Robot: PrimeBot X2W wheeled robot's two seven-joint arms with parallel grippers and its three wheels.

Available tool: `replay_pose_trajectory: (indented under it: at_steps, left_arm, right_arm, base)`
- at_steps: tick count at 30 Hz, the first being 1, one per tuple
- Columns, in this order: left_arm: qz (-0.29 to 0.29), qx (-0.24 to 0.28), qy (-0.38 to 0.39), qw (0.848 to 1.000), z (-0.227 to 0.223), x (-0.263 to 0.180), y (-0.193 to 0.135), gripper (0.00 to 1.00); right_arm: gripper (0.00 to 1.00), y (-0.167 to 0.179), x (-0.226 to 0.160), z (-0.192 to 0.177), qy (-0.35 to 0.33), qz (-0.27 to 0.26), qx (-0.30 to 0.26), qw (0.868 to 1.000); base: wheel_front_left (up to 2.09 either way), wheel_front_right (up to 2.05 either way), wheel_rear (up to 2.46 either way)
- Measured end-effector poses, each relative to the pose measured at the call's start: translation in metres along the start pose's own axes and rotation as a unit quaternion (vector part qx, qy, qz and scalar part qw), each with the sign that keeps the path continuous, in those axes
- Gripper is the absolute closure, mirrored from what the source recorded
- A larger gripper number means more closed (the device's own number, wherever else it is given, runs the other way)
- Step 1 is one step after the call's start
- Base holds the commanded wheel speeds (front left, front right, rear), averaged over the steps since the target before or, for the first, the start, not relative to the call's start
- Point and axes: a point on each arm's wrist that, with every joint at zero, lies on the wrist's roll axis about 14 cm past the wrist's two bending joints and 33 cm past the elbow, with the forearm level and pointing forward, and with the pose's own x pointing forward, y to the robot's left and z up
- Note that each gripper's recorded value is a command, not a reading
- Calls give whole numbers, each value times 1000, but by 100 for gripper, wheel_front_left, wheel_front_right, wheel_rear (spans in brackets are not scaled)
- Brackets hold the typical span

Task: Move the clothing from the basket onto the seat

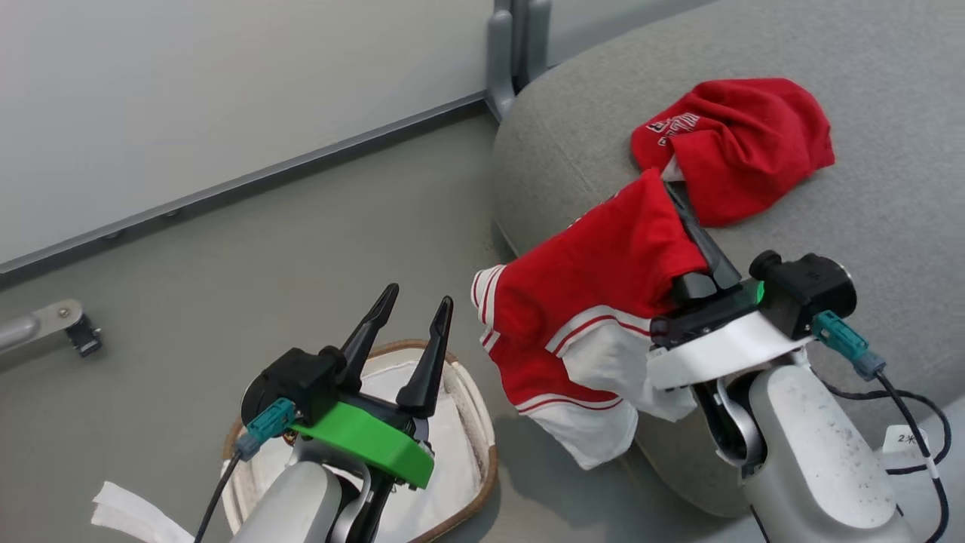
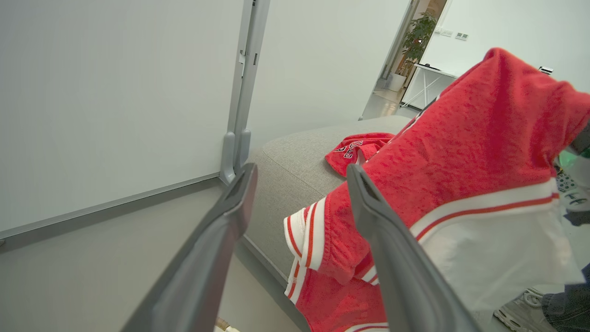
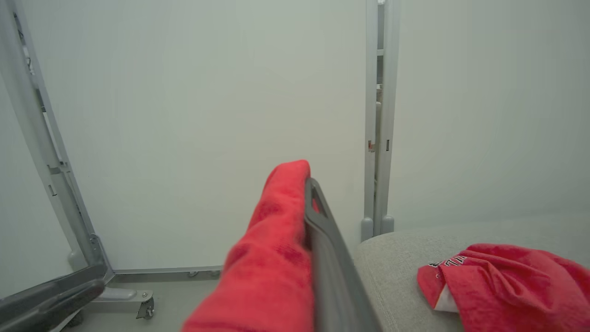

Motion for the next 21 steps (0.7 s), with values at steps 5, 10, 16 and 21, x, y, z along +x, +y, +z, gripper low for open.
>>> replay_pose_trajectory:
  at_steps: [5, 10, 16, 21]
  left_arm:
    - [-23, -12, 32, 999, -25, 9, -1, 0]
    - [-22, -18, 58, 998, -47, 9, 15, 0]
    - [0, -37, 79, 996, -67, 3, 44, 0]
    - [13, -39, 88, 995, -75, -5, 65, 0]
  right_arm:
    - [100, -39, 13, 19, -17, -36, -78, 996]
    - [100, -62, 55, 59, -66, -44, -163, 983]
    - [100, -116, 111, 124, -115, -93, -246, 958]
    - [100, -163, 142, 153, -105, -151, -311, 932]
  base:
    - [0, 0, 0]
    - [0, 0, 0]
    - [0, 0, 0]
    - [0, 0, 0]
